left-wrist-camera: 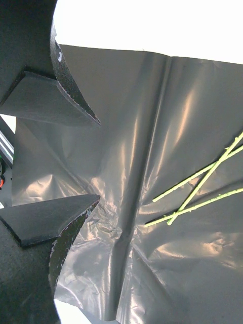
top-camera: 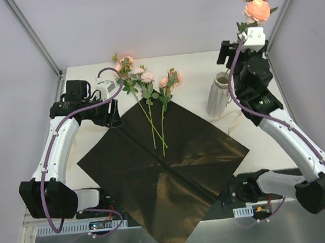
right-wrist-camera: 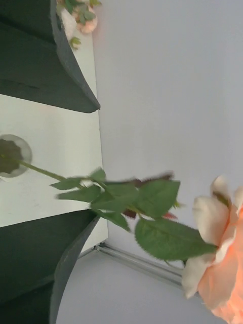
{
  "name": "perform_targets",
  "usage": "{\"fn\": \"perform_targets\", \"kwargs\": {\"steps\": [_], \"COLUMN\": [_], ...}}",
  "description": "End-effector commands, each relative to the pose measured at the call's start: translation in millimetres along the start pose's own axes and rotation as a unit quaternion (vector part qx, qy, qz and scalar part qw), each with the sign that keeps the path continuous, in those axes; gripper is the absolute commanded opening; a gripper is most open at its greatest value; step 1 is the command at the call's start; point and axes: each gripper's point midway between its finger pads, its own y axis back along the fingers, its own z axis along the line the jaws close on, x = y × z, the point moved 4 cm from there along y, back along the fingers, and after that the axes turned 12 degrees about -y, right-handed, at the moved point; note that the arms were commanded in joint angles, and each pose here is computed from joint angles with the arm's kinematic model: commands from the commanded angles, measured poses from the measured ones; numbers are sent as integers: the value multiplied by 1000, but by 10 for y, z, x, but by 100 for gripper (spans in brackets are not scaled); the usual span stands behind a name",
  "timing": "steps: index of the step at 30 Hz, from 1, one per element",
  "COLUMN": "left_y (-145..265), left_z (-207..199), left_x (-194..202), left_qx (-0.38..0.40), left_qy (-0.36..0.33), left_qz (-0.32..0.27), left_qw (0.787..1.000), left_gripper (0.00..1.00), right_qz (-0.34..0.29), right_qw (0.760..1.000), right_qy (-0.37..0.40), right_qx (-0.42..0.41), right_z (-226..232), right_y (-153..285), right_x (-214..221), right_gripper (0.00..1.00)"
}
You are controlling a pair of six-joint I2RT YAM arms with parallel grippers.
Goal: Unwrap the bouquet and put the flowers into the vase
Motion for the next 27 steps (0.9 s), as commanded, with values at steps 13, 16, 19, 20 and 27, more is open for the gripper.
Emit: {"fn": "perform_targets", "kwargs": {"steps": [13,16,19,20,27], "left_y": [130,139,149,154,146], "left_z": [-45,-49,-54,-57,-46], "left_x": [-93,-86,-73,-71,-36], "left_qx": [-3,-5,-7,-7,-11], "left_qy": [-8,-10,-13,-15,-21], "left_qz": [-23,-24,-24,-25,-21], "left_qw": [1000,1000,1000,1000,999], "left_gripper": [54,54,54,54,54], "right_qz": [299,387,429,456,519], "right_qw": [947,913,893,880,849], "right_qy": [50,74,60,53,54], "right_qx": [-109,-107,-121,-119,-86], "right_z": [1179,1401,1587,1633,1723], "right_y": [697,641,600,604,445], "right_x": [1361,1921,2201,2434,3121], "right_gripper": [78,77,75,75,74]}}
